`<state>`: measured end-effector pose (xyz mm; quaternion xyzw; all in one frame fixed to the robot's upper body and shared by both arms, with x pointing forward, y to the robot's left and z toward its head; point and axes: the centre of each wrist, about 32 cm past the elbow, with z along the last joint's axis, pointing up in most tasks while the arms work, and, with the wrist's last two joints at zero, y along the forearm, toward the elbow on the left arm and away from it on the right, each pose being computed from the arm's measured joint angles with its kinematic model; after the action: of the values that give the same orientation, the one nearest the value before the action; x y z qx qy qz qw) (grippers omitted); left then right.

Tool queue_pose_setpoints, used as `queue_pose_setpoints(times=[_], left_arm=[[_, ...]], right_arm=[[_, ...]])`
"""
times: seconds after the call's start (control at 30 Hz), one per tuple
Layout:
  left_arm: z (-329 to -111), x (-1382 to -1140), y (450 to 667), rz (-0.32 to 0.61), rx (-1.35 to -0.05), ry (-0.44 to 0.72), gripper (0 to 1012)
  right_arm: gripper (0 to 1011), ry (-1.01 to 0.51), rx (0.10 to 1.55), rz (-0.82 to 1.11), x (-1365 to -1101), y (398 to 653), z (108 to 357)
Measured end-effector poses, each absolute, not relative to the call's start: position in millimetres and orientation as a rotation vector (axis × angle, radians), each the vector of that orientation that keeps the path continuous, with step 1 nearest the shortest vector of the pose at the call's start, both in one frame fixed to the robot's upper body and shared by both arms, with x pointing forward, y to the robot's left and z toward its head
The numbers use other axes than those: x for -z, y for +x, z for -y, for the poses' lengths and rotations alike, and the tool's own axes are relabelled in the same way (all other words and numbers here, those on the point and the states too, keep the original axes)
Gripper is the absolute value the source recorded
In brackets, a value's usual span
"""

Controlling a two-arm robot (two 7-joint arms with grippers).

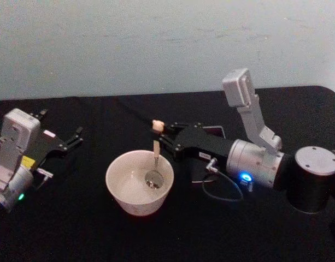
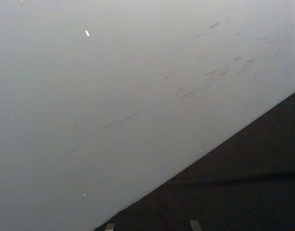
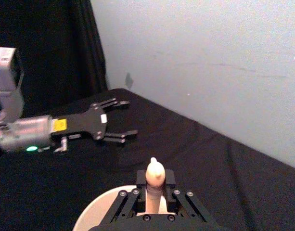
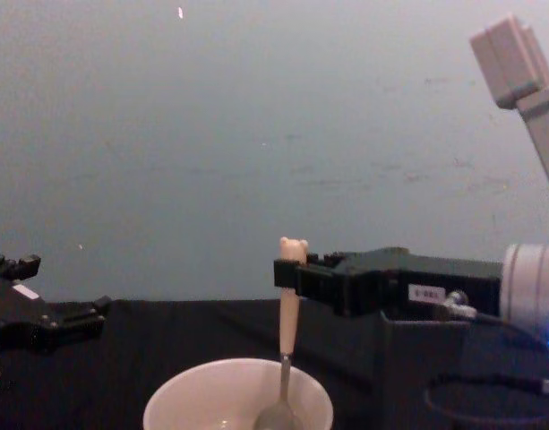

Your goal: Pick up the stirring spoon with one hand, stir inside the cup, then place it back in its original position.

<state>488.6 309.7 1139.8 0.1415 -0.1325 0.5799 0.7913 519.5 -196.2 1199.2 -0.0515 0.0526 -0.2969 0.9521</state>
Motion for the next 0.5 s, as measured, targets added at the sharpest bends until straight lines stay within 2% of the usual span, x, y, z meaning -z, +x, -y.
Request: queue_pose_setpoints(times=[0.23, 0.5], left_arm=[[-310, -1140, 489, 0.285, -1.248, 0.304, 1001], [-310, -1140, 489, 0.285, -1.248, 0.304, 1001]], right_arm=[[223, -0.114, 0.555, -0.12, -1198, 507, 199], [223, -0.121, 0.516, -0.135, -1194, 501, 186]])
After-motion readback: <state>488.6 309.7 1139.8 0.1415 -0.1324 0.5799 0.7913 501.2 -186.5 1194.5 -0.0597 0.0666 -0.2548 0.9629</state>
